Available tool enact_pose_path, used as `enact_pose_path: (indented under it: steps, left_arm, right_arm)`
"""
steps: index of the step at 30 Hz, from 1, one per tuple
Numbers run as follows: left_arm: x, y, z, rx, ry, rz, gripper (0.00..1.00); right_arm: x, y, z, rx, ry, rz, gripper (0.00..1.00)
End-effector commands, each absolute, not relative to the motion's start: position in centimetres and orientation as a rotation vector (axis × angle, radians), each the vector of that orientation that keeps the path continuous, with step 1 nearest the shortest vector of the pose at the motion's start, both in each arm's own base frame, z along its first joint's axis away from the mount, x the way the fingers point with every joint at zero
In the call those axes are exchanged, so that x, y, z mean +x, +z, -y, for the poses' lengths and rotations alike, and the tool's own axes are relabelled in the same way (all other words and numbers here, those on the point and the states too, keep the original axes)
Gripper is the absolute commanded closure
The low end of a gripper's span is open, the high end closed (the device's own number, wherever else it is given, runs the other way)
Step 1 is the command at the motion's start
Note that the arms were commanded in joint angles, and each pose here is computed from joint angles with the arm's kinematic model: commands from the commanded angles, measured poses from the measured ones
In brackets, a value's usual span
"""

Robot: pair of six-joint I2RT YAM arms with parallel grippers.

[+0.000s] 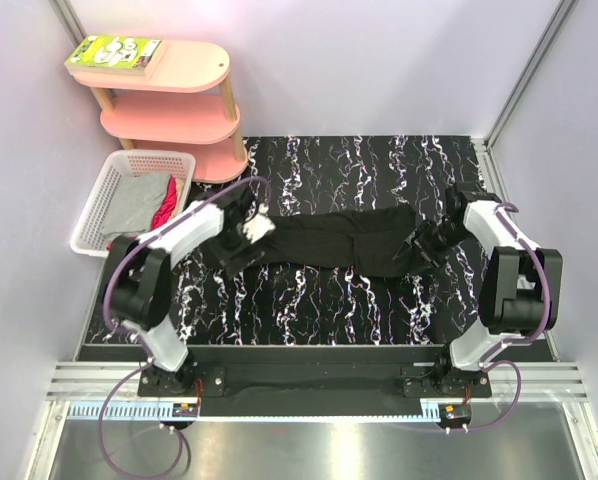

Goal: Fold and stack the t-shirts
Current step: Fold the other side of the tshirt into a rectangle

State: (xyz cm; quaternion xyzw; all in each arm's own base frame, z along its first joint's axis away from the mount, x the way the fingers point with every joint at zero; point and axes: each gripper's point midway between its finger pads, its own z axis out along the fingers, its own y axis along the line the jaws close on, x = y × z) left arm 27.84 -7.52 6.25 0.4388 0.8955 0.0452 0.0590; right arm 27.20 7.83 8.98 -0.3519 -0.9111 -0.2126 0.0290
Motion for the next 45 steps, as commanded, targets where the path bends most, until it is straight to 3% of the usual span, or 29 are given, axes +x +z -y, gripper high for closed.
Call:
enact_pose_path:
  steps: [1, 5, 18, 23, 28, 32, 40, 45]
  left_arm:
    - [34.3, 8.2, 10.3, 1.211, 0.139, -2.584, 0.01]
    - [36.7, 8.5, 10.7, 1.206, 0.179, -2.569, 0.01]
    - [35.3, 8.9, 9.7, 1.196, 0.191, -2.568, 0.01]
    - [35.1, 8.9, 9.2, 1.199, 0.203, -2.562, 0.01]
    - [34.7, 8.2, 8.6, 1.192, 0.207, -2.573, 0.01]
    - [34.3, 7.8, 8.1, 1.197, 0.210, -2.577, 0.01]
    - [33.0, 7.5, 6.4, 1.202, 0.245, -2.590, 0.01]
    - [32.2, 7.8, 5.2, 1.215, 0.288, -2.584, 0.01]
  right_arm:
    - [28.3, 8.8, -8.0, -1.086, -0.720, 2.842, 0.36]
    - [29.8, 7.4, -7.4, -1.088, -0.670, 2.856, 0.36]
    - [30.4, 3.1, -7.5, -1.043, -0.590, 2.801, 0.37]
    - [31.1, 3.6, -7.8, -1.045, -0.608, 2.813, 0.51]
    - [32.8, 6.6, -8.0, -1.057, -0.673, 2.865, 0.77]
    - [34.2, 9.3, -8.0, -1.070, -0.722, 2.906, 0.84]
    - [41.1, 9.7, -7.0, -1.163, -0.763, 2.932, 0.87]
    - [42.4, 7.4, -7.8, -1.161, -0.798, 2.841, 0.76]
